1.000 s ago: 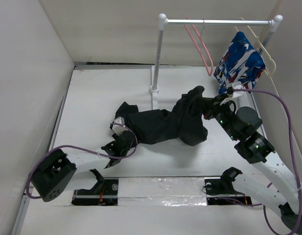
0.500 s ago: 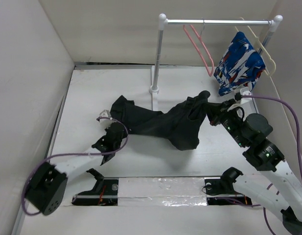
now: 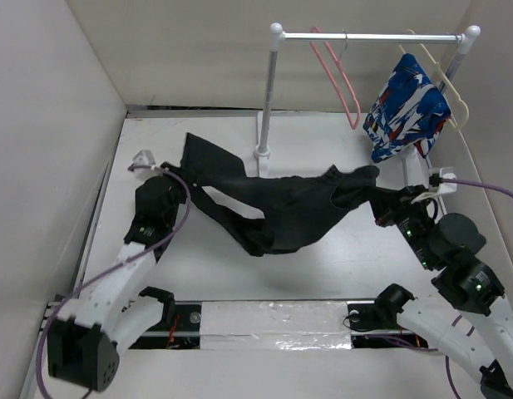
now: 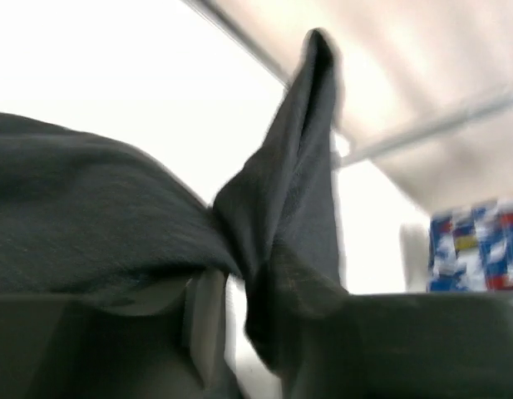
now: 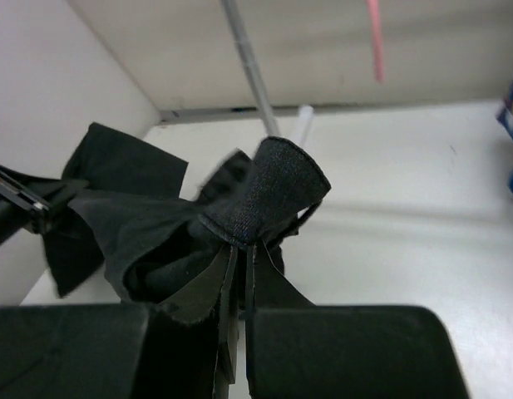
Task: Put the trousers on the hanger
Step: Flatten out the trousers at the center of the board.
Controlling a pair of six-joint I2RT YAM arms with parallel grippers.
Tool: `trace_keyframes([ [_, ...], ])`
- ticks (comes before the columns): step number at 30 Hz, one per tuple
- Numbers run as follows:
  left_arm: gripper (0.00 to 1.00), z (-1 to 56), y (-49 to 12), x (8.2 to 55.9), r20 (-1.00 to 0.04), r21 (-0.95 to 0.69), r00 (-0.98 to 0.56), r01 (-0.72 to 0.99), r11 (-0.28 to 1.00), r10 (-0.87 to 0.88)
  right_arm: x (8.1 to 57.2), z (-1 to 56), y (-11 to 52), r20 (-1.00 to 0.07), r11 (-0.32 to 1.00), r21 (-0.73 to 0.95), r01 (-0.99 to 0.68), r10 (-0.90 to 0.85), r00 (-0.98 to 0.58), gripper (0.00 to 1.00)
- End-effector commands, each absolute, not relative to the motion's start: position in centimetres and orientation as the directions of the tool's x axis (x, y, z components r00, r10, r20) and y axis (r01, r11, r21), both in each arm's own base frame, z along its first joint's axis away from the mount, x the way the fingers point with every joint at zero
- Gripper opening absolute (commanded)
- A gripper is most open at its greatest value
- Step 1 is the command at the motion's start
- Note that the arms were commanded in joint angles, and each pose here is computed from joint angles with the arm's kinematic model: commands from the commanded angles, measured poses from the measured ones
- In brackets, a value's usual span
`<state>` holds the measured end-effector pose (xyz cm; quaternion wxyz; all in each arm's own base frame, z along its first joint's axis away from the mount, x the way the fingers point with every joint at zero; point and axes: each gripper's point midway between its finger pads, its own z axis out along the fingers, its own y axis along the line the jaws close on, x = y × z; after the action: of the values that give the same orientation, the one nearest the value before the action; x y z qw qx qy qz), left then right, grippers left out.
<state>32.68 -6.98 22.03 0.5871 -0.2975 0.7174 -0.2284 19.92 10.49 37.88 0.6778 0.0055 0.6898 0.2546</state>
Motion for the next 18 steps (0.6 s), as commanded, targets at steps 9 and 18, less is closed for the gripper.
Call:
trace_keyframes([
  [9, 0.71, 16.5, -13.7, 34.1, -0.718, -0.619, -0.353, -0.068, 0.782, -0.6, 21.1, 24.5, 0.9, -0.896, 0.856, 0.396, 0.332, 0.439, -0.063, 0.0],
  [18, 0.71, 14.2, -7.6, 29.6, -0.747, -0.578, -0.223, -0.248, 0.777, -0.627, 20.0, 22.2, -3.4, -0.914, 0.76, 0.364, 0.538, 0.403, 0.049, 0.0],
])
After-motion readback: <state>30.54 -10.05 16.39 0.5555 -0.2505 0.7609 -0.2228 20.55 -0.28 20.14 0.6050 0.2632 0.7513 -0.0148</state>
